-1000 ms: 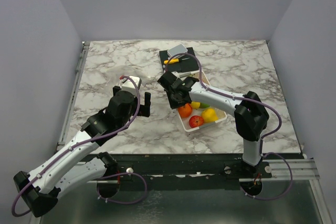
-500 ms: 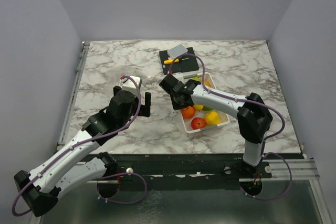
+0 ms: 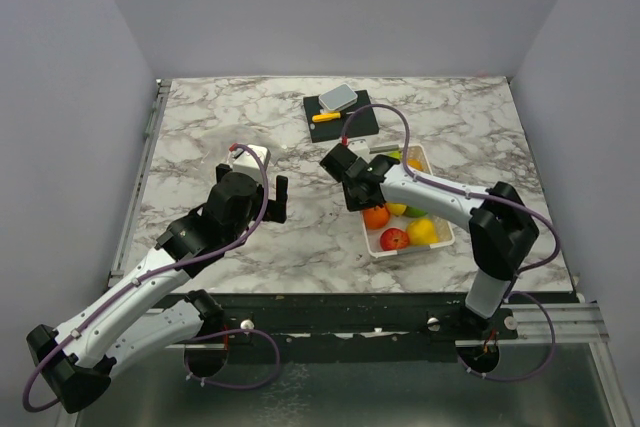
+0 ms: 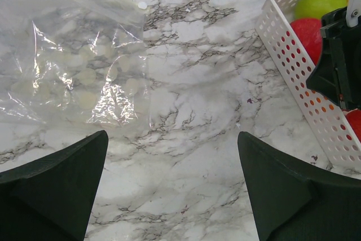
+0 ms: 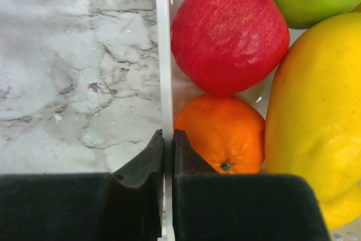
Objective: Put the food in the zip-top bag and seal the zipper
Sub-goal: Move the bin to the center of the board.
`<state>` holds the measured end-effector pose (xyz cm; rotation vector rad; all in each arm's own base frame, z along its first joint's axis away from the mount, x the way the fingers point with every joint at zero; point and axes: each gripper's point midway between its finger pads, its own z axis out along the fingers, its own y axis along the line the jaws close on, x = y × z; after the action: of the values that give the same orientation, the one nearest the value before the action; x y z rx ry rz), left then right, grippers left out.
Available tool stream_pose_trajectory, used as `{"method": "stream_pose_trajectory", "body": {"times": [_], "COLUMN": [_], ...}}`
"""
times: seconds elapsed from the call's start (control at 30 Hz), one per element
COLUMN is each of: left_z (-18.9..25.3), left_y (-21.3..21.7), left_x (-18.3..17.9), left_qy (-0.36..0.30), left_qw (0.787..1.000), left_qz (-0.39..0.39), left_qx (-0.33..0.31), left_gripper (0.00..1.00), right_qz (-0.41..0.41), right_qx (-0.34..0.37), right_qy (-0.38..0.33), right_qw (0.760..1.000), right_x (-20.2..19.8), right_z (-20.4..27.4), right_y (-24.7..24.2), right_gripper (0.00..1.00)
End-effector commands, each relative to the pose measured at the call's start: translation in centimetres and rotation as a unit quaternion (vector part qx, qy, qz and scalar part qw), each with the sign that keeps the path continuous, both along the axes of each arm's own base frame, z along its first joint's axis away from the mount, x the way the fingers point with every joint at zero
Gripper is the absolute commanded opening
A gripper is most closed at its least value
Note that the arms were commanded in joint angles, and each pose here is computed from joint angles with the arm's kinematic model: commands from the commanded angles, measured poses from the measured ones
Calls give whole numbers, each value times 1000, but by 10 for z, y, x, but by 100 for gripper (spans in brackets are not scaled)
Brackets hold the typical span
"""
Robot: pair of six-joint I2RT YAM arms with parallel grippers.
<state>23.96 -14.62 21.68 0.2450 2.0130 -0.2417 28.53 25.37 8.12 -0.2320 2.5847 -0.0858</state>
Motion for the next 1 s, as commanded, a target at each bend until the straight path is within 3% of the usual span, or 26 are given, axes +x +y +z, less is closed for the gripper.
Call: {"method": "stream_pose_trajectory", "body": {"times": [0.0, 0.27, 0.47, 0.73, 0.97], "left_z": [-1, -1, -2, -1, 29], "left_y": [1, 1, 2, 13, 9], "left_x": [2, 3, 3, 8, 22], "left_qy": [-3, -4, -3, -7, -18], "left_qw": [1000, 1000, 1000, 999, 998], "left_qz": [7, 9, 12, 46, 57], "left_qx": [-2, -1, 1, 15, 32], "left_gripper": [99, 99, 99, 99, 99], "right_qz": [-15, -23, -18, -3, 29], "right_qx": [-14, -1, 21, 48, 91], "right_qy": [-15, -9, -13, -36, -52], "right_qw": [1000, 1000, 1000, 998, 994], "right_x": [5, 5, 8, 14, 11], "right_z": [8, 5, 16, 56, 94], "right_y": [-23, -37, -28, -18, -8], "right_gripper": [1, 1, 28, 38, 49]}}
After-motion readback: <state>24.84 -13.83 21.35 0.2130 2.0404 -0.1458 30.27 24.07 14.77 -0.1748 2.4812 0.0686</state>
